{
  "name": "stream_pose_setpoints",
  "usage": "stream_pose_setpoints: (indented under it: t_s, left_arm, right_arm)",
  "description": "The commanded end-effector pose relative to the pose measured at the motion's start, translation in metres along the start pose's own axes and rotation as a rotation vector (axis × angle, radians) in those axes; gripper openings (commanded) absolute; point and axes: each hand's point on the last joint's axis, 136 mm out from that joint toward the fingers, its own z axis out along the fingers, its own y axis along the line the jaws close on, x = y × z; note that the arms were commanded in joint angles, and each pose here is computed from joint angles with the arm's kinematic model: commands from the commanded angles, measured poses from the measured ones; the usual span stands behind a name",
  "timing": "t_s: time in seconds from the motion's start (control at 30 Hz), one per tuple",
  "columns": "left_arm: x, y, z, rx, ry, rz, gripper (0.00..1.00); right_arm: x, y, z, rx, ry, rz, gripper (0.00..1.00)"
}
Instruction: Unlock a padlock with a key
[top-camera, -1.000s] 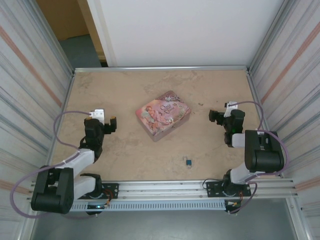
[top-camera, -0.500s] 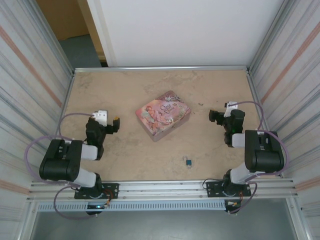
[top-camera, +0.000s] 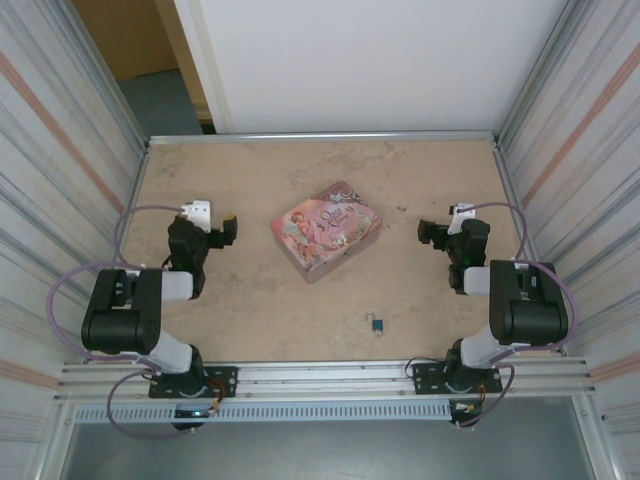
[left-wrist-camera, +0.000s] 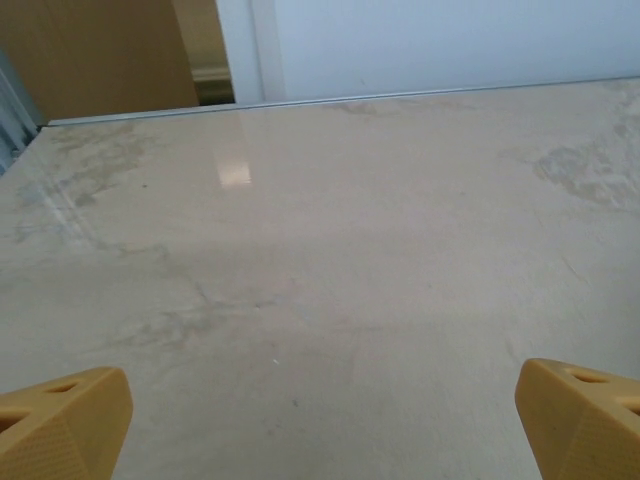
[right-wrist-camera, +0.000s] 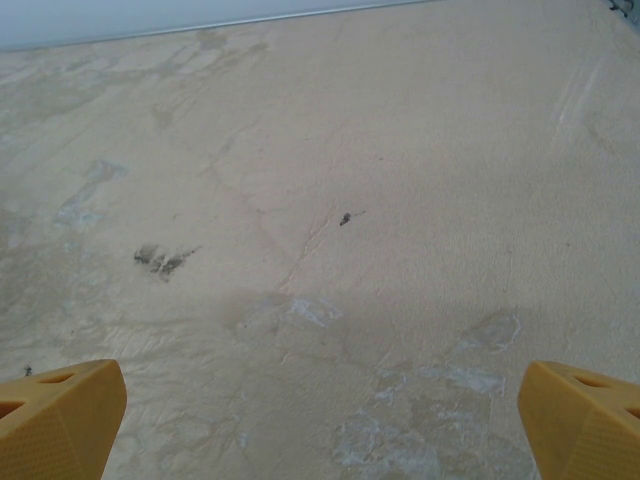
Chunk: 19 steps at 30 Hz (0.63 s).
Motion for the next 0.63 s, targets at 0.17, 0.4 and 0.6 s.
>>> stream_pose_setpoints:
  t_s: [0.17,0.4,0.6]
  left_arm:
    - [0.0215,-0.004,-0.0011,0.035,0.088,-0.02,0.99]
    - [0.0216,-0.0039,-0.0011,0.034,0.088,-0.02,0.99]
    - [0.0216,-0.0039,-0.0011,0.033,0.088,-0.02,0.99]
  right_arm:
    - [-0.0006,-0.0003,0.0018,0.011,0.004,0.012,0.99]
    - [-0.0017,-0.0003,0.0024,0.012,0.002,0.012,0.99]
    - [-0.0009,-0.0001,0.0022,0.013,0.005,0.011,0.99]
